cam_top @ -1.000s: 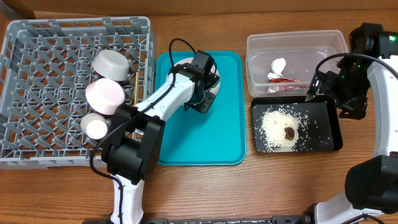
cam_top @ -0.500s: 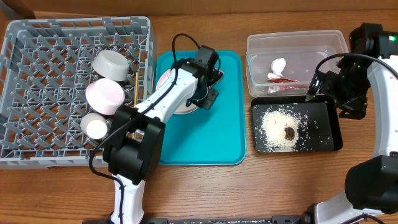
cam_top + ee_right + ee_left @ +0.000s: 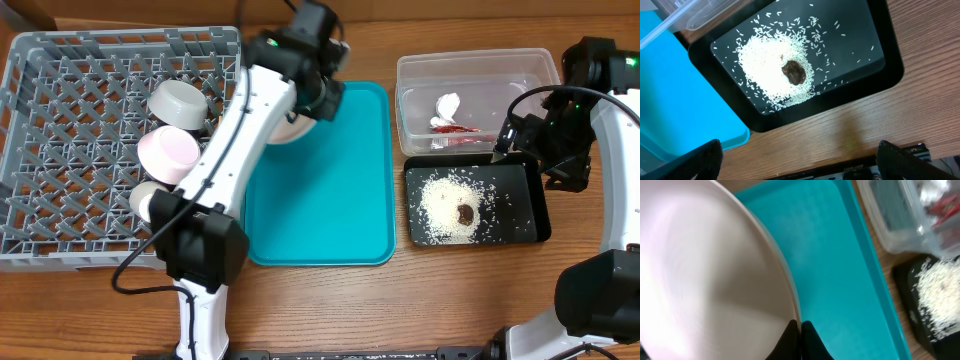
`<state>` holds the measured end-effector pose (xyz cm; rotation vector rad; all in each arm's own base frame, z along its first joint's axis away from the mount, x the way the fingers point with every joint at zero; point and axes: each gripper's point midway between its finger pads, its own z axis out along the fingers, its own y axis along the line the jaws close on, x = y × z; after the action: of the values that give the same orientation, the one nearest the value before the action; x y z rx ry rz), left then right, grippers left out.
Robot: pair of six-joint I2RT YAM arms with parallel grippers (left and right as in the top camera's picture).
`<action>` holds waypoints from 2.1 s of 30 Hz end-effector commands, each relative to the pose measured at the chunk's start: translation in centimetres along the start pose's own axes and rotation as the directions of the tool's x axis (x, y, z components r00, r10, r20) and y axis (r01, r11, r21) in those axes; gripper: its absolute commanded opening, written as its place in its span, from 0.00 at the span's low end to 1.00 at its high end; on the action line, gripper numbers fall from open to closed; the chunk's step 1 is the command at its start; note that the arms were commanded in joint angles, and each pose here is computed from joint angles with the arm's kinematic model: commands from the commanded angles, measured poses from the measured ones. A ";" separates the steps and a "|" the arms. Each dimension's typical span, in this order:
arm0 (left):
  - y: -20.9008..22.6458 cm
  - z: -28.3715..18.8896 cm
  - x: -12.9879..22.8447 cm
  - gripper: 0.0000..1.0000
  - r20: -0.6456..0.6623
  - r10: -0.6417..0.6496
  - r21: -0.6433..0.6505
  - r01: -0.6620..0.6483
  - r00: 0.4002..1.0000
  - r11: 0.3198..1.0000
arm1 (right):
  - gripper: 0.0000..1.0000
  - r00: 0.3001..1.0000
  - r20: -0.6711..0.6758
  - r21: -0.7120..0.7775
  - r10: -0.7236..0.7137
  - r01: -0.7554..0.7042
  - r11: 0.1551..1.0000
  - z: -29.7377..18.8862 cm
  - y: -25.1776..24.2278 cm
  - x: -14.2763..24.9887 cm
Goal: Sort waste into correct bins and load items into the dishwasher
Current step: 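Stand the white plate upright in the right side of the rack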
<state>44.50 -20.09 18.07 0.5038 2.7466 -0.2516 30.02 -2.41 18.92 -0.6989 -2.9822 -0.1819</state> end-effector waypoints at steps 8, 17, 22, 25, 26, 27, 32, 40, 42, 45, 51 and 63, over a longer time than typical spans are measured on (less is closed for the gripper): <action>4.1 -7.7 -3.2 0.04 0.156 -0.207 0.297 0.154 0.966 0.942 | 1.00 0.998 0.060 -0.013 -0.004 0.004 1.000 -1.5 0.0 -0.2; 9.4 -8.9 -2.8 0.04 0.151 -0.348 0.420 0.258 0.925 0.870 | 1.00 0.998 0.060 -0.013 -0.004 0.004 1.000 -1.5 0.0 -0.2; 10.4 -8.2 -2.5 0.04 0.130 -0.372 0.446 0.281 0.919 0.850 | 1.00 0.998 0.060 -0.013 -0.003 0.004 1.000 -1.5 0.0 -0.2; 10.4 -8.2 -2.6 0.04 0.125 -0.378 0.477 0.279 0.917 0.834 | 1.00 0.998 0.060 -0.013 -0.003 0.004 1.000 -1.5 0.0 -0.2; 10.3 -8.2 -2.6 0.04 0.125 -0.378 0.484 0.277 0.917 0.830 | 1.00 0.998 0.060 -0.013 -0.003 0.004 1.000 -1.5 0.0 -0.2; 10.4 -8.3 -2.6 0.04 0.127 -0.378 0.485 0.275 0.917 0.830 | 1.00 0.998 0.060 -0.013 -0.004 0.004 1.000 -1.5 0.0 -0.2; 10.7 -8.3 -2.6 0.04 0.130 -0.380 0.481 0.277 0.916 0.832 | 1.00 0.998 0.060 -0.013 -0.004 0.004 1.000 -1.5 0.0 -0.2; 10.7 -8.1 -2.5 0.04 0.130 -0.376 0.478 0.274 0.917 0.834 | 1.00 0.998 0.059 -0.013 -0.003 0.004 1.000 -1.5 0.0 -0.2; 10.9 -7.8 -2.4 0.04 0.126 -0.377 0.474 0.278 0.917 0.835 | 1.00 0.998 0.059 -0.013 -0.003 0.004 1.000 -1.5 0.0 -0.2; 11.2 -7.2 -2.1 0.04 0.115 -0.381 0.457 0.292 0.917 0.840 | 1.00 0.998 0.059 -0.013 -0.003 0.004 1.000 -1.5 0.0 -0.2; 12.1 -5.8 -1.3 0.04 0.090 -0.403 0.453 0.322 0.911 0.831 | 1.00 0.998 0.058 -0.012 -0.003 0.004 1.000 -1.5 0.0 -0.2; 16.5 -4.7 1.3 0.23 0.056 -0.473 0.340 0.429 0.879 0.837 | 1.00 0.998 0.060 -0.013 -0.003 0.004 1.000 -1.5 0.0 -0.2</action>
<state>48.05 -5.10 21.25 -0.0662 2.6266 -0.8936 30.01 -2.41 18.92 -0.6971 -2.9823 -0.1813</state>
